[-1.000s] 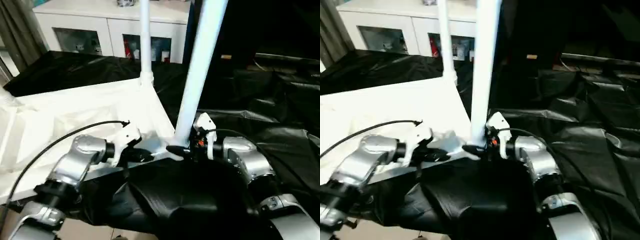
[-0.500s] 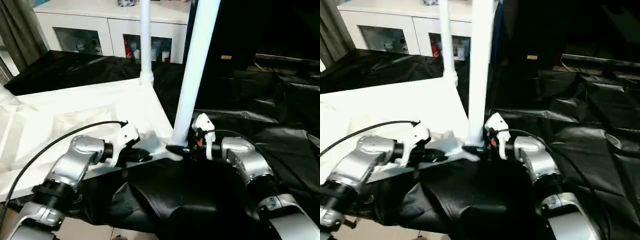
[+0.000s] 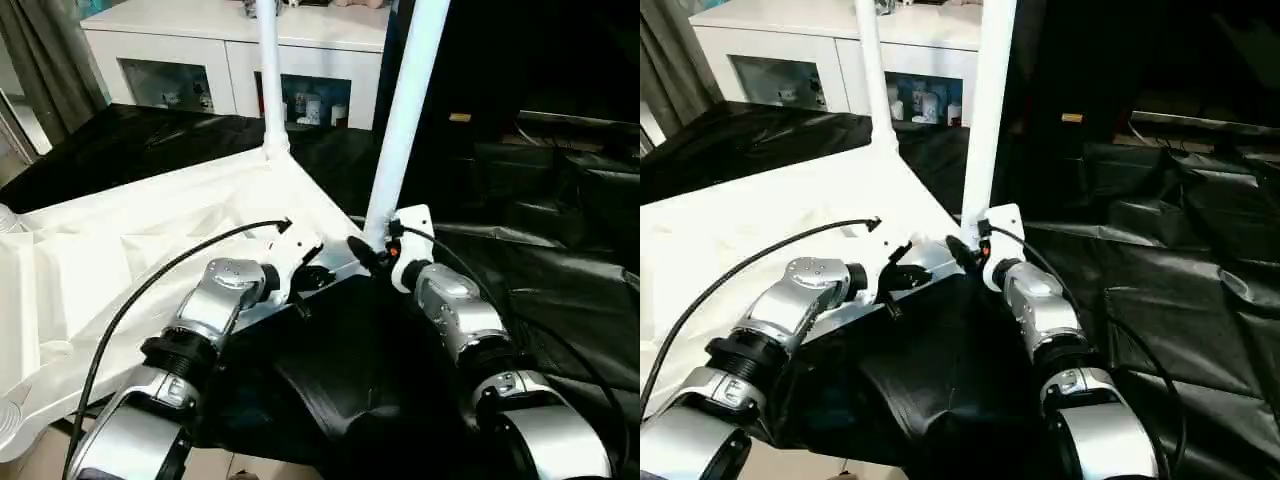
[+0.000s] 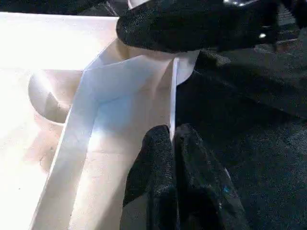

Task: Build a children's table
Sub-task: Rotate leg to tighten

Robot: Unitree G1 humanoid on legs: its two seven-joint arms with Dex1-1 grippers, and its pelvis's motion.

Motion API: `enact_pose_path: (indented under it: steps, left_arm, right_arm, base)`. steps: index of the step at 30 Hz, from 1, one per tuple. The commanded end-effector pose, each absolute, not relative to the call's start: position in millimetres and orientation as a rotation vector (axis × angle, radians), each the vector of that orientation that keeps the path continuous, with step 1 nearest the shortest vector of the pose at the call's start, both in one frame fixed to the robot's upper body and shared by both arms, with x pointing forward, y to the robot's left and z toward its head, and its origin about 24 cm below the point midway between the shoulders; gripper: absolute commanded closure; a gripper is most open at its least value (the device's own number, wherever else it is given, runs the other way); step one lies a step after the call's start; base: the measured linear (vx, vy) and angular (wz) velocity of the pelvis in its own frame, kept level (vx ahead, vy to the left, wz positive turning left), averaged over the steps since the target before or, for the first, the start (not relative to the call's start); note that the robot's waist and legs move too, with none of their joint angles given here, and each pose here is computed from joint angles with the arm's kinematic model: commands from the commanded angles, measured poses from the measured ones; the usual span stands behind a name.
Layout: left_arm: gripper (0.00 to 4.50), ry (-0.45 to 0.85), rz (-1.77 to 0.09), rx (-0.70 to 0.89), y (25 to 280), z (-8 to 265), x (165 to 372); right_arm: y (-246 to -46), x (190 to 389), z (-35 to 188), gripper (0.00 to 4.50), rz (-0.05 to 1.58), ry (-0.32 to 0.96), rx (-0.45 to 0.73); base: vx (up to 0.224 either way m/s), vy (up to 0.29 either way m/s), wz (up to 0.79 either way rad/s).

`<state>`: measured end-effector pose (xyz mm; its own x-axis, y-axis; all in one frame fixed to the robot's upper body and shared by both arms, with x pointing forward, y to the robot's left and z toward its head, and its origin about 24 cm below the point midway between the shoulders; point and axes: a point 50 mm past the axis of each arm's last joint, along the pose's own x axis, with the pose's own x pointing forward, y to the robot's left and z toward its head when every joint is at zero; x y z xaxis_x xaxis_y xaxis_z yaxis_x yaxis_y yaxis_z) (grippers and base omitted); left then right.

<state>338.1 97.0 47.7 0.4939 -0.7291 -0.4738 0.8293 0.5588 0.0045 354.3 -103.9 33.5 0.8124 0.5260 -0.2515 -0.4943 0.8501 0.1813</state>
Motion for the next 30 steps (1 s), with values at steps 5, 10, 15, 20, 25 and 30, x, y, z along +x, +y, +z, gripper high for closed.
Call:
enact_pose_path:
  steps: [5,10,15,20,25,30]
  left_arm:
    - [4.5,0.334,-1.097,0.218,89,61,333]
    - [4.5,0.377,-1.224,0.23,114,56,316]
    - [4.5,0.433,-1.311,0.242,140,59,304]
    - [4.5,0.462,-1.346,0.248,149,61,300]
    - [4.5,0.448,-1.339,0.243,146,62,302]
    - [4.5,0.425,-1.302,0.237,139,61,306]
  right_arm:
    - [-69.8,327.7,24,0.56,0.959,0.345,0.056]
    - [-95.8,321.3,28,0.56,1.09,0.332,-0.028]
    - [-115.6,322.4,38,0.56,1.165,0.315,-0.092]
    - [-121.1,323.2,42,0.89,1.199,0.321,-0.098]
    - [-119.0,321.5,41,1.32,1.221,0.326,-0.094]
    - [-116.1,318.5,36,1.63,1.202,0.339,-0.078]
  base:
    - [0.0,0.0,0.0]
    - [0.0,0.0,0.0]
    - [0.0,0.0,0.0]
    - [0.0,0.0,0.0]
    - [0.0,0.0,0.0]
    - [0.0,0.0,0.0]
